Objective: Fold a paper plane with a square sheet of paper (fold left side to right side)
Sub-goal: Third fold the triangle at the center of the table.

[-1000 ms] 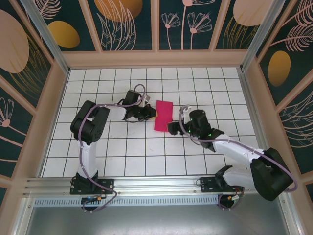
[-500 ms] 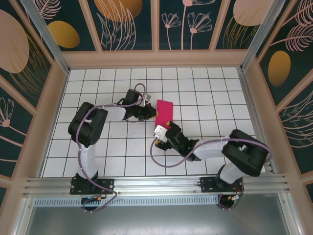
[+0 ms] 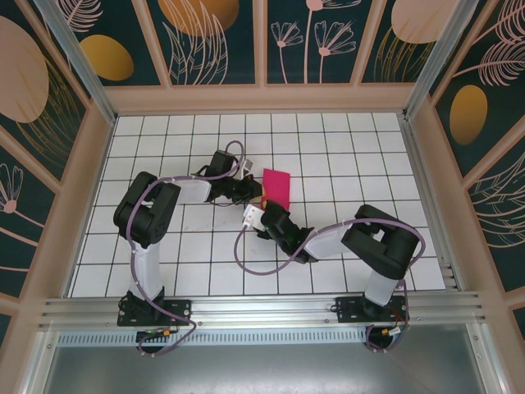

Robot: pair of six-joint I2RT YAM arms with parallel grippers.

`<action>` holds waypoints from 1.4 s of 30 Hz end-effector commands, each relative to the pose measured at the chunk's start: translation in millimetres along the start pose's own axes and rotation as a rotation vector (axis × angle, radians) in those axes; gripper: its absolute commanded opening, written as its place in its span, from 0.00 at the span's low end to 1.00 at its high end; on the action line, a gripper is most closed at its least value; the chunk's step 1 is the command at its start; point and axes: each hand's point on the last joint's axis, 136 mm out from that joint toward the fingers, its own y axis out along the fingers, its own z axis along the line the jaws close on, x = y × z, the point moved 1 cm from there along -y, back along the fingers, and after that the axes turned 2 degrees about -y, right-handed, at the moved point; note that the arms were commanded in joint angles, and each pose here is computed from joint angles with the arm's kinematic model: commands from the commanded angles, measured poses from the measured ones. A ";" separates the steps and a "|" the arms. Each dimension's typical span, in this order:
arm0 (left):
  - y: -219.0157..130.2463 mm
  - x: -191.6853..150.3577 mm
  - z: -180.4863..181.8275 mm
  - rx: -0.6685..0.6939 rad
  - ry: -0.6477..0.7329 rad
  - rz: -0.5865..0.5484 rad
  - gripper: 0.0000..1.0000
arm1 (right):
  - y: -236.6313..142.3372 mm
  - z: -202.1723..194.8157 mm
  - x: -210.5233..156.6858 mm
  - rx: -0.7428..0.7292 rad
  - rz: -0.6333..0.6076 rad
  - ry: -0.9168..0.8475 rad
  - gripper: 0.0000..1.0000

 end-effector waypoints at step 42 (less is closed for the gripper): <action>-21.5 36.6 -49.5 0.014 0.177 -0.011 0.32 | -21.4 15.8 -8.9 0.251 0.007 0.248 0.00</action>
